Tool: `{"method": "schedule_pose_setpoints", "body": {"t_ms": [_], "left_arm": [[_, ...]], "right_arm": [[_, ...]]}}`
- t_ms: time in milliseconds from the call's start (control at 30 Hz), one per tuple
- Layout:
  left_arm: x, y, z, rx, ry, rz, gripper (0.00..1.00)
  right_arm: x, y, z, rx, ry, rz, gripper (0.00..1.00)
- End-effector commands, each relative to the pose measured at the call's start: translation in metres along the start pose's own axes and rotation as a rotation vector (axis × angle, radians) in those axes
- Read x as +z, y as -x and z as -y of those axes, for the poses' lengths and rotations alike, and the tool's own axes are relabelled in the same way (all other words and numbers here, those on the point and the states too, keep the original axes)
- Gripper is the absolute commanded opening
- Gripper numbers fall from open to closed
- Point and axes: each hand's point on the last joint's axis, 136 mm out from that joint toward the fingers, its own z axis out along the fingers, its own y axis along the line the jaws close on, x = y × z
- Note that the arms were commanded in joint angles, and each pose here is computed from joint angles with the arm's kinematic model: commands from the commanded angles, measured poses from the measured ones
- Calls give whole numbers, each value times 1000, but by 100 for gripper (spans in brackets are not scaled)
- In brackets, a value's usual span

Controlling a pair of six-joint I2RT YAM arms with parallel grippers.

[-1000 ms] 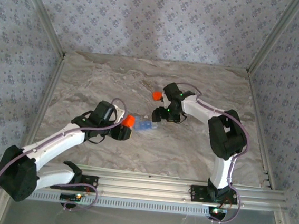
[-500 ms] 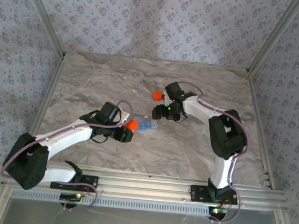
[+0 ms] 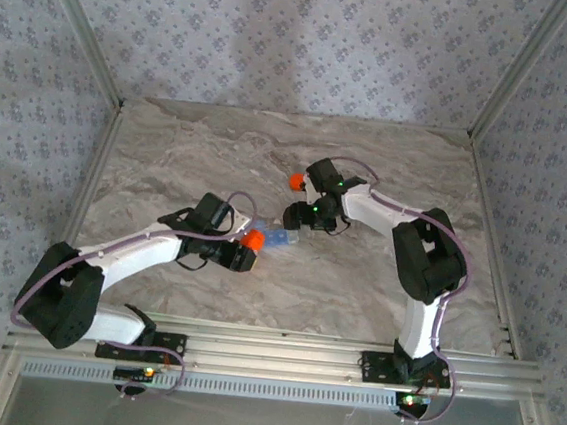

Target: Sort the pills into containers

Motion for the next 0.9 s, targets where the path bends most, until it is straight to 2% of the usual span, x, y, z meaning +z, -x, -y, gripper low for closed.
{"method": "schedule_pose_setpoints", "body": {"t_ms": [0,500,867], "left_arm": [[-4,14,14,50,-45,15,0],[-2,6,11,6,-67,-60,0],[-6,2,1,-30,-28,-140,0]], "right_arm": [[11,-10,6,-11,-36,-33,76],[22,-18,7,-10,-49,-50,76],[27,-19,6,-9,-45,-53,75]]}}
